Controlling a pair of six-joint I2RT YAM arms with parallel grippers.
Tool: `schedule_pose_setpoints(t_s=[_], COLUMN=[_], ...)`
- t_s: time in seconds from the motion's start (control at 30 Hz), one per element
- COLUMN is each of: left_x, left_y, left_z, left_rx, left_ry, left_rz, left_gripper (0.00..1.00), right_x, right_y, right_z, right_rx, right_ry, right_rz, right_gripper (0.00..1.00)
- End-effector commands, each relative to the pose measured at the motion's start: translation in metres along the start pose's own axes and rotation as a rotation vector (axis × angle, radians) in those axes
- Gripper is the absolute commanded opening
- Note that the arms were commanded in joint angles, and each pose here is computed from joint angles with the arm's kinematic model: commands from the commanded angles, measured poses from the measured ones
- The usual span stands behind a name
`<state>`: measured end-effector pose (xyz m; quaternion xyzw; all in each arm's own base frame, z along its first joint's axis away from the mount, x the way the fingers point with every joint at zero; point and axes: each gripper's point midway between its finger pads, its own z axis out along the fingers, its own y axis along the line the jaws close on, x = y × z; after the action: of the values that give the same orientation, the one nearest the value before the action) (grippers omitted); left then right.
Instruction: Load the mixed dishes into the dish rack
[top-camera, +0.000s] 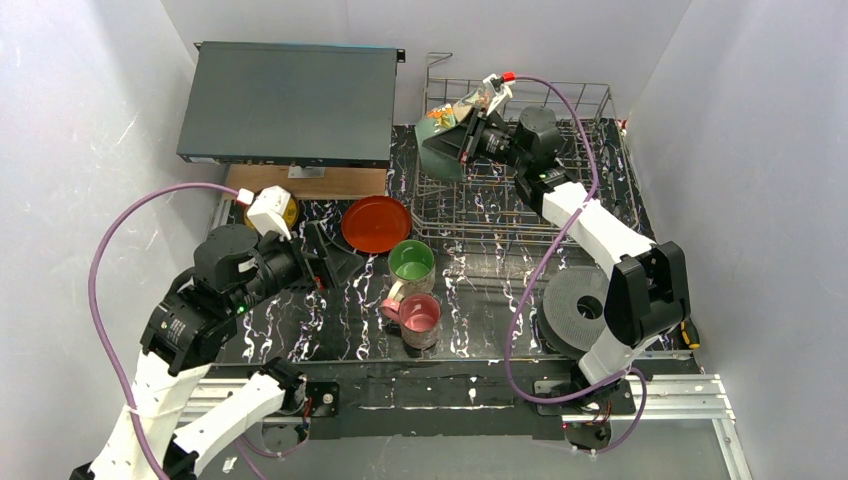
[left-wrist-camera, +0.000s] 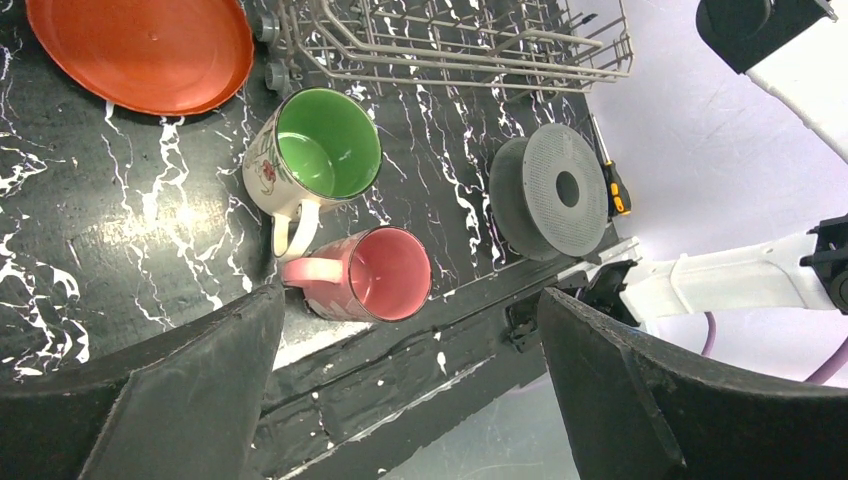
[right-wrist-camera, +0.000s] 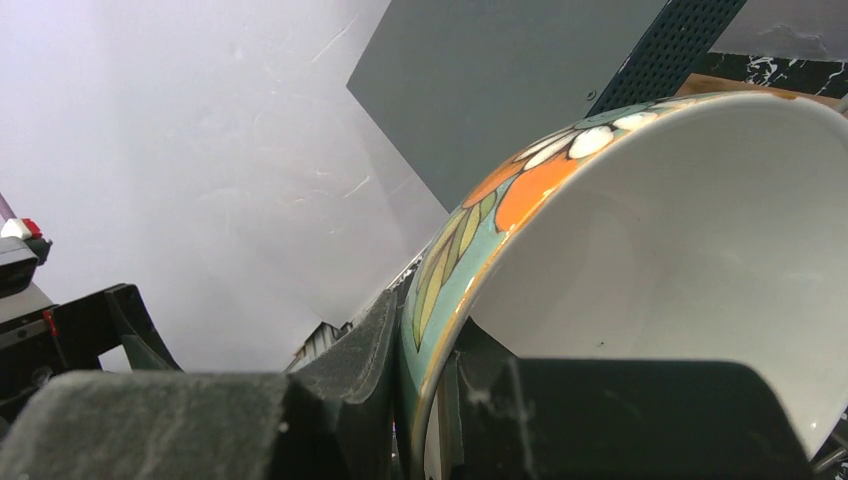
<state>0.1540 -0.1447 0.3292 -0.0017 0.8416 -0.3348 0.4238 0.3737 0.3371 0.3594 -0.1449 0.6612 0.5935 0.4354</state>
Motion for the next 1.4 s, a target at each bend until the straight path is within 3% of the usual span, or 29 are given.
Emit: schedule_pose_setpoints(t_s=[0.0,0.33,0.67,1.37], left_x=[0.002,0.005,0.006,0.006], left_y=[-0.003,-0.003,-0.006,-0.015], left_z=[0.003,0.013,0.014,0.029], left_rx=[0.019,0.027,0.031,0.051], left_ry=[0.016,0.038,0.053,0.096], left_rz=[0.021,0.021,-0.001,-0.049], left_gripper=[0.98,0.98,0.98,0.98], right_x=[-0.068,-0.097,-0.105,-0.114], right_y=[0.074,0.088,0.073,-0.017], right_z=[-0.008,-0.029,-0.039,-0.021], right_rx=[-0.199,-0.166,-0.147,-0.079], right_ry=[-0.185,-0.249,-0.295,-0.305], right_rz=[-0.202,-0.256,-0.231,-0.156], right_gripper=[0.01,0.01,0.01,0.01])
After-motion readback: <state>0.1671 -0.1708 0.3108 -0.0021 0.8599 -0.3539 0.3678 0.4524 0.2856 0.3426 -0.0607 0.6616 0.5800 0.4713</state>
